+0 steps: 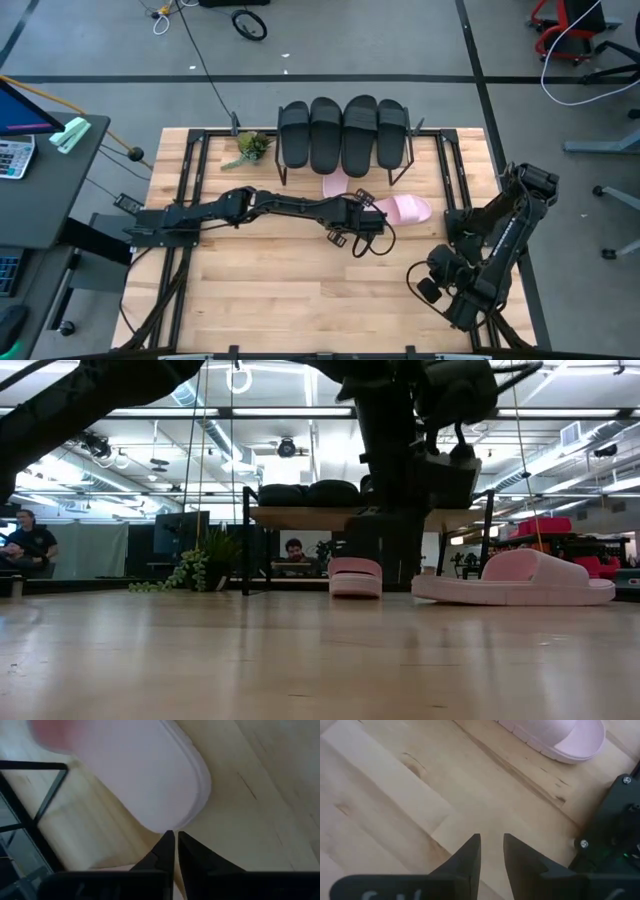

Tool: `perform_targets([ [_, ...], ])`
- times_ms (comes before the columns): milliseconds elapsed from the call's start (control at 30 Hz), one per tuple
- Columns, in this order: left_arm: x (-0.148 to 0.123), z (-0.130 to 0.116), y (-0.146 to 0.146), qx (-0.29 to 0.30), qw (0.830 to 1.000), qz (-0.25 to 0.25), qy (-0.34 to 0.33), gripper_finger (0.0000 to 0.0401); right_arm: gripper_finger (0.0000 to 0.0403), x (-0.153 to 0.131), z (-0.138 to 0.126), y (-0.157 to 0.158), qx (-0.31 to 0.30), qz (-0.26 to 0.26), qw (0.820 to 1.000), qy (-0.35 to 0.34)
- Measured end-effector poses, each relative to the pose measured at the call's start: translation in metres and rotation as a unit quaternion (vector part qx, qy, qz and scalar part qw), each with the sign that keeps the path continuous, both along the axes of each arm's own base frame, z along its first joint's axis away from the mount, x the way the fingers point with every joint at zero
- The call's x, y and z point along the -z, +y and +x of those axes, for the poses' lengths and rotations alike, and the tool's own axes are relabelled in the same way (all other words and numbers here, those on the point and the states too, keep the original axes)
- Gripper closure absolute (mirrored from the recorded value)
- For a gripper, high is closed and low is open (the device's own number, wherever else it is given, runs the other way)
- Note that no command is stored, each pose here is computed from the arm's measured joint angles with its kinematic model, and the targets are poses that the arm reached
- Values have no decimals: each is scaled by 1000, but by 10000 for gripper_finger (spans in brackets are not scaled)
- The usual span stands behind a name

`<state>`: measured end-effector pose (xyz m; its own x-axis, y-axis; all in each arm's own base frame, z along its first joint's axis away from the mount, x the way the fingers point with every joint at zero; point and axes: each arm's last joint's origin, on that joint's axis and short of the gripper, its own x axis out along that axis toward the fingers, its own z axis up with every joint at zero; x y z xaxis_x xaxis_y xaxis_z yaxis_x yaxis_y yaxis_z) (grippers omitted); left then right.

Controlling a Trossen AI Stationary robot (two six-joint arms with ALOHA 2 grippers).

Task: Pick and place slides into the shelf
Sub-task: Put the pink slide under the shelf

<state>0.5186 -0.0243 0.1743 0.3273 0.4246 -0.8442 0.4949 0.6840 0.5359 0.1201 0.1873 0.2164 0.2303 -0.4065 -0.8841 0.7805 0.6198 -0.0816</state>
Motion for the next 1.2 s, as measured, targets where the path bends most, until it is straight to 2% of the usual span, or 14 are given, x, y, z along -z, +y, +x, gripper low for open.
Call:
perform_targets([
  [133, 4, 0, 0, 3, 1000, -7, 6, 384, 314, 0, 0, 0, 0, 0, 1000, 0],
  [267, 5, 0, -2, 36, 999, 5, 21, 375, 315, 0, 0, 0, 0, -2, 1000, -3],
  [533, 5, -2, -24, 113, 992, 28, 52, 294, 315, 0, 0, 0, -12, -5, 1000, 3],
  [700, 3, 5, -21, 112, 993, 29, 19, 235, 315, 0, 0, 0, -12, -5, 1000, 3],
  [833, 2, 7, -10, 99, 995, 28, 11, 207, 315, 0, 0, 0, -12, -5, 1000, 3],
  [1033, 4, 5, 4, 53, 998, 14, 9, 207, 315, 0, 0, 0, -12, -5, 1000, 3],
  [1200, 21, 7, 2, 57, 998, 15, 28, 223, 315, 0, 1, 0, -16, -11, 1000, -7],
])
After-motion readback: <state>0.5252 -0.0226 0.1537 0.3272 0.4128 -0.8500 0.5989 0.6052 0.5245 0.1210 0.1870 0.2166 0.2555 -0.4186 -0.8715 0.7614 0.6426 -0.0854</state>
